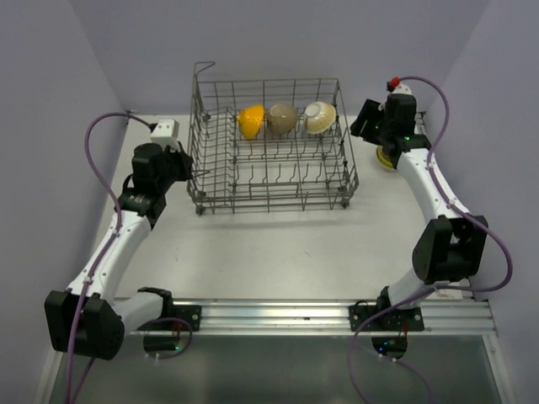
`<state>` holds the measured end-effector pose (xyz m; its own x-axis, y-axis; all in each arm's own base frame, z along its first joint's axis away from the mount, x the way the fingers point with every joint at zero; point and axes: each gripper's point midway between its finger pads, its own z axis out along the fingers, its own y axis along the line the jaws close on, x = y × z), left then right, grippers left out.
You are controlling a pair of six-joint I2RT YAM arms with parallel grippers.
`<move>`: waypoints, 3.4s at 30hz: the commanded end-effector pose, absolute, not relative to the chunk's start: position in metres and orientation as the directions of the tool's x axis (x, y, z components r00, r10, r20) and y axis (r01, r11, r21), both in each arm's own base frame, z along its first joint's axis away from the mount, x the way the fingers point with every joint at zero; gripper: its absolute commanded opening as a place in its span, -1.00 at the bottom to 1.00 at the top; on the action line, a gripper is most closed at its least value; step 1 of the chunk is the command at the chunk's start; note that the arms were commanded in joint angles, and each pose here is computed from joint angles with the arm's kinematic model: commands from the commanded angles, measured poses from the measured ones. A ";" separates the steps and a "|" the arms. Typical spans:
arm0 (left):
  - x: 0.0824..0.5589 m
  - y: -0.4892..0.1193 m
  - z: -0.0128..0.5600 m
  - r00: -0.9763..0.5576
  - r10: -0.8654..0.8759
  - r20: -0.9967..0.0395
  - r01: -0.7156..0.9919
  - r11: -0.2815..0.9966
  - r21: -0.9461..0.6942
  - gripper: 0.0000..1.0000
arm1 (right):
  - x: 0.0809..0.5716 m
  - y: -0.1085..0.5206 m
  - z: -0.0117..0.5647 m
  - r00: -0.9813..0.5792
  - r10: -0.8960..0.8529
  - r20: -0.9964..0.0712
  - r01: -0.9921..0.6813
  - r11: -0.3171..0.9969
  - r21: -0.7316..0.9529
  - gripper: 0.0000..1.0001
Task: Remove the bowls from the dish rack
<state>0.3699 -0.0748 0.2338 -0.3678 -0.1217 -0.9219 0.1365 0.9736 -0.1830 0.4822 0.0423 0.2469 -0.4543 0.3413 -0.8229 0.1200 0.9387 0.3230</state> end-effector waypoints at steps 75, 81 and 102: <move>0.316 -0.119 0.190 -0.514 -0.071 -0.855 0.317 0.910 -0.267 -1.00 | 0.571 0.373 0.267 -0.633 0.576 -0.517 -0.324 0.409 0.853 -1.00; 0.317 -0.116 0.188 -0.518 -0.071 -0.853 0.303 0.917 -0.261 -1.00 | 0.559 0.376 0.278 -0.646 0.591 -0.484 -0.357 0.327 0.875 -1.00; 0.318 -0.109 0.179 -0.540 -0.069 -0.839 0.260 0.934 -0.245 -1.00 | 0.525 0.352 0.365 -0.630 0.639 -0.441 -0.510 0.089 0.856 -1.00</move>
<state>0.3452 -0.0869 0.2337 -0.3569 -0.1592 -0.9205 0.1745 0.9567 -0.2331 0.5644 0.3478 0.2639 -0.6574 0.6453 -0.3891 -0.3130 0.2359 0.9200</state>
